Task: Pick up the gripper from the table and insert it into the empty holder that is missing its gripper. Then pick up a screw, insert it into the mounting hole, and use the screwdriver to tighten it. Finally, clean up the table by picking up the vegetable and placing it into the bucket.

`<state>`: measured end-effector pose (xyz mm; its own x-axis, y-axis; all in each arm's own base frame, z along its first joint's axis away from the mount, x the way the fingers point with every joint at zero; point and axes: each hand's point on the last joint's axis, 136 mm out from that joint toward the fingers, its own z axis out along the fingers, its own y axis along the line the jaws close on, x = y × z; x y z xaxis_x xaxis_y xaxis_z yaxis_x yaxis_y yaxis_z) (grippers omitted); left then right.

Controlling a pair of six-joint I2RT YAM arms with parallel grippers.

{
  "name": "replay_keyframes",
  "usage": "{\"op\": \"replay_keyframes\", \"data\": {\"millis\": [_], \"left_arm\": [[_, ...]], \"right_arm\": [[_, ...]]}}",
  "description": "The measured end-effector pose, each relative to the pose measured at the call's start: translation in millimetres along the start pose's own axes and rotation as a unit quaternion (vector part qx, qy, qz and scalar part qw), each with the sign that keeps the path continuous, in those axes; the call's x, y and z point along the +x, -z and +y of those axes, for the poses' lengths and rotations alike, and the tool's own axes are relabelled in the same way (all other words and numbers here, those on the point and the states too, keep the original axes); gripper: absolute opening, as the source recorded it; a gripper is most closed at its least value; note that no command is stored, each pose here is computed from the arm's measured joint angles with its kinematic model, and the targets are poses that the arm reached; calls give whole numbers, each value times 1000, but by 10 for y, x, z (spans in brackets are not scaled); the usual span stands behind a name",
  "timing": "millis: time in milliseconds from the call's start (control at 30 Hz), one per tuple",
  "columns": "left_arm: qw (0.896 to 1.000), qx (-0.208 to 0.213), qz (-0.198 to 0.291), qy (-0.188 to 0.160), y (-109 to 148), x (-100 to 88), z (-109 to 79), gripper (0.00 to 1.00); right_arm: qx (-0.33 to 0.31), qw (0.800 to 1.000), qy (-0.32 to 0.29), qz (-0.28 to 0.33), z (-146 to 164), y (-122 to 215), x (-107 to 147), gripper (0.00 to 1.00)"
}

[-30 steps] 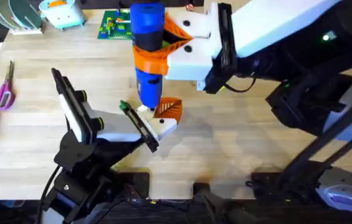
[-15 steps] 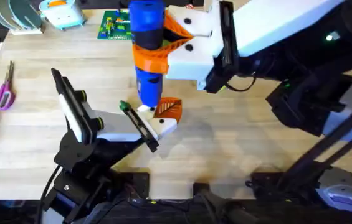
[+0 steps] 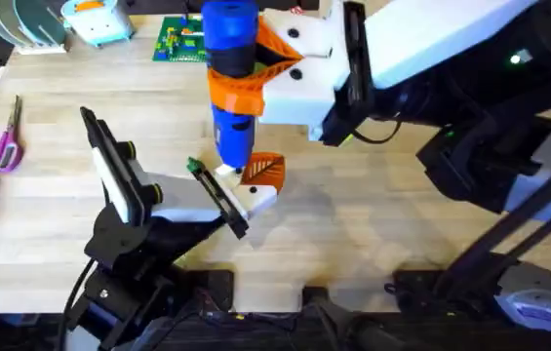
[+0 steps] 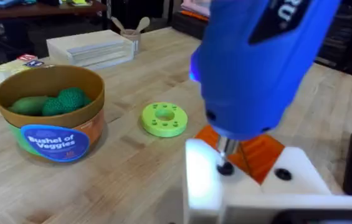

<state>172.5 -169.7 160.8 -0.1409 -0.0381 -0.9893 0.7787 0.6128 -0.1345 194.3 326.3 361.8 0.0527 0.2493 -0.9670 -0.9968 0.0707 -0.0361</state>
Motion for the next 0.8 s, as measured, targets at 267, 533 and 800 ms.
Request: {"op": "replay_keyframes", "data": {"millis": [267, 533, 800], "left_arm": [[1000, 0, 0, 0, 0, 0, 0, 6], [1000, 0, 0, 0, 0, 0, 0, 6], [1000, 0, 0, 0, 0, 1, 0, 6]], "right_arm": [[4, 1000, -14, 0, -31, 18, -2, 23], [5, 1000, -22, 5, -39, 11, 7, 23], [9, 999, -34, 18, -63, 6, 62, 23]]}}
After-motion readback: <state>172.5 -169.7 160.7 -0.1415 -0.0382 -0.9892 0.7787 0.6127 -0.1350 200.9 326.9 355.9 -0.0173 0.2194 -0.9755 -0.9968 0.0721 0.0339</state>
